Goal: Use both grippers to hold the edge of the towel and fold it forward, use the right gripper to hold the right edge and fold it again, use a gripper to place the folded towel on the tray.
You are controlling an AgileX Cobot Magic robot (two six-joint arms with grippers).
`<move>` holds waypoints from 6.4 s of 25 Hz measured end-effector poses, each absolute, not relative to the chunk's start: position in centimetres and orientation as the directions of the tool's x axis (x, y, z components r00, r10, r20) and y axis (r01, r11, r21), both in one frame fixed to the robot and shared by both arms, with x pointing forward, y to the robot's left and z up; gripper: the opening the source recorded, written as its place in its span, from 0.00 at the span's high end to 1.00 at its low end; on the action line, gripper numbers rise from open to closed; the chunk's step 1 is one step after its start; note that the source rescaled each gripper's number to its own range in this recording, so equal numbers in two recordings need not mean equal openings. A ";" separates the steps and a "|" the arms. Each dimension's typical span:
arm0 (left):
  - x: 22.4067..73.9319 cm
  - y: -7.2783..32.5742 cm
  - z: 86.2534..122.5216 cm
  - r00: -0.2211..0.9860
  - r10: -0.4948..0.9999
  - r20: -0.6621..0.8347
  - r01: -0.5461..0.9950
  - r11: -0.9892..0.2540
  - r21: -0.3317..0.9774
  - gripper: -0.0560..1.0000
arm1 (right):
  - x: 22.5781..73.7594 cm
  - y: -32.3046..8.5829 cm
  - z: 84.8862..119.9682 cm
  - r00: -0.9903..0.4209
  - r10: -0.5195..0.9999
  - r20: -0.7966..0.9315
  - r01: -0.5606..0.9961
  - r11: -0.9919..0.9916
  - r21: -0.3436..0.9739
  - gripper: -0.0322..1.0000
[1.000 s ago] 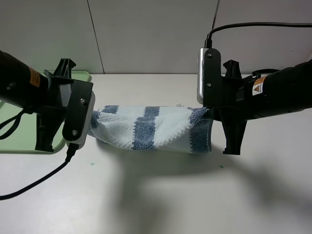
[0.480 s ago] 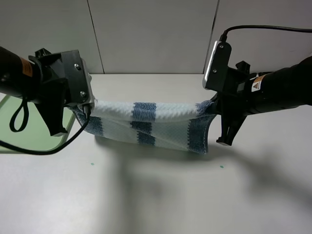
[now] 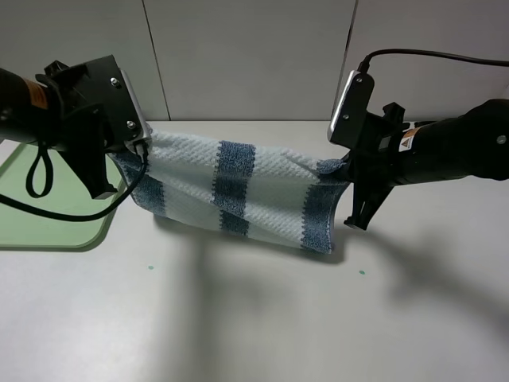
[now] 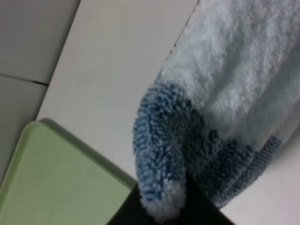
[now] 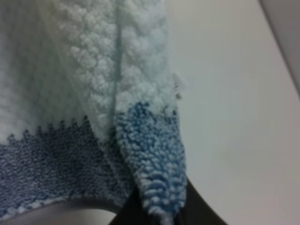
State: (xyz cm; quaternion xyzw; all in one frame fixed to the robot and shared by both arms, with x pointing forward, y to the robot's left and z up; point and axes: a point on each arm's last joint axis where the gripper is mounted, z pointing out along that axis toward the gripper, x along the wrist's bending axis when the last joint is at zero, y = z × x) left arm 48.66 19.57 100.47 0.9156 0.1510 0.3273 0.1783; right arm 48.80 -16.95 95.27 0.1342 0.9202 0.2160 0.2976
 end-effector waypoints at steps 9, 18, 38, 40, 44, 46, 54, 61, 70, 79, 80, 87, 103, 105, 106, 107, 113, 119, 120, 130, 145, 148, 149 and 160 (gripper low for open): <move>50.6 18.5 95.8 0.793 0.365 0.489 0.178 -0.905 0.387 0.95 | 49.6 -16.7 94.3 -0.765 0.392 -0.510 0.118 0.865 0.488 0.97; 52.1 18.9 94.1 0.771 0.398 0.497 0.186 -0.888 0.421 0.95 | 50.2 -16.6 94.5 -0.721 0.416 -0.554 0.092 0.850 0.518 0.97; 53.3 21.1 94.5 0.712 0.469 0.523 0.229 -0.859 0.458 0.95 | 51.6 -16.2 91.0 -0.698 0.434 -0.570 0.110 0.852 0.513 0.97; 53.3 21.1 94.5 0.712 0.469 0.523 0.229 -0.859 0.458 0.94 | 51.8 -16.2 91.2 -0.685 0.439 -0.581 0.102 0.848 0.520 0.97; 53.3 21.1 94.5 0.712 0.470 0.522 0.230 -0.858 0.458 0.85 | 51.9 -16.2 91.3 -0.674 0.446 -0.589 0.098 0.844 0.527 0.97; 53.3 21.1 94.5 0.712 0.470 0.522 0.230 -0.858 0.458 0.74 | 51.9 -16.2 91.3 -0.673 0.450 -0.587 0.102 0.842 0.529 0.96; 53.5 21.1 94.7 0.697 0.477 0.536 0.216 -0.852 0.477 0.33 | 52.0 -16.4 91.3 -0.652 0.503 -0.567 0.151 0.819 0.554 0.56; 53.6 21.1 94.8 0.691 0.479 0.542 0.208 -0.849 0.485 0.29 | 52.8 -17.2 92.1 -0.493 0.685 -0.537 0.262 0.705 0.659 0.04; 53.6 21.1 94.8 0.689 0.479 0.543 0.206 -0.848 0.487 0.22 | 53.0 -18.0 92.2 -0.375 0.794 -0.478 0.365 0.600 0.712 0.00; 53.5 21.1 95.3 0.671 0.522 0.526 0.233 -0.822 0.519 0.05 | 52.9 -18.0 92.0 -0.385 0.801 -0.459 0.387 0.592 0.707 0.00; 53.5 21.1 95.6 0.665 0.529 0.527 0.234 -0.818 0.526 0.05 | 52.8 -18.0 92.0 -0.387 0.801 -0.457 0.389 0.591 0.707 0.00; 51.8 20.4 98.8 0.647 0.543 0.535 0.206 -0.800 0.563 0.05 | 52.5 -17.9 92.6 -0.410 0.807 -0.424 0.404 0.578 0.709 0.00; 48.4 20.0 103.1 0.623 0.603 0.498 0.226 -0.749 0.623 0.05 | 50.6 -15.3 94.8 -0.467 0.806 -0.364 0.354 0.548 0.758 0.00; 48.3 20.1 103.1 0.626 0.602 0.496 0.232 -0.751 0.618 0.05 | 50.5 -15.2 94.8 -0.467 0.806 -0.364 0.353 0.547 0.759 0.00; 48.3 20.1 103.1 0.626 0.602 0.496 0.233 -0.751 0.617 0.05 | 50.5 -15.2 94.8 -0.468 0.806 -0.364 0.353 0.547 0.759 0.00; 48.3 20.1 103.1 0.626 0.602 0.496 0.233 -0.751 0.617 0.05 | 50.5 -15.2 94.8 -0.468 0.806 -0.363 0.354 0.547 0.759 0.00; 48.3 20.1 103.1 0.626 0.602 0.496 0.233 -0.751 0.617 0.05 | 50.3 -15.1 94.5 -0.478 0.820 -0.315 0.392 0.520 0.759 0.00; 48.3 20.1 103.0 0.627 0.602 0.496 0.234 -0.752 0.617 0.05 | 50.0 -15.0 94.2 -0.502 0.817 -0.283 0.422 0.518 0.744 0.00; 48.3 20.1 103.1 0.626 0.603 0.495 0.234 -0.751 0.617 0.05 | 50.0 -15.0 94.2 -0.503 0.818 -0.280 0.425 0.517 0.743 0.00; 45.3 21.7 106.4 0.570 0.673 0.472 0.273 -0.697 0.663 0.05 | 49.9 -15.0 94.0 -0.493 0.833 -0.253 0.454 0.494 0.742 0.00; 34.7 26.9 110.8 0.431 0.855 0.288 0.472 -0.485 0.736 0.05 | 49.9 -15.0 94.1 -0.489 0.835 -0.251 0.456 0.490 0.743 0.00; 32.8 27.8 110.5 0.411 0.878 0.245 0.544 -0.451 0.707 0.05 | 49.9 -15.0 94.0 -0.485 0.839 -0.246 0.461 0.484 0.744 0.00; 32.2 28.0 110.3 0.400 0.888 0.227 0.575 -0.436 0.692 0.05 | 49.9 -15.0 94.0 -0.485 0.839 -0.246 0.461 0.484 0.744 0.00; 29.6 29.3 107.3 0.310 0.940 0.140 0.803 -0.338 0.491 0.05 | 50.1 -15.1 94.2 -0.468 0.847 -0.252 0.455 0.475 0.753 0.00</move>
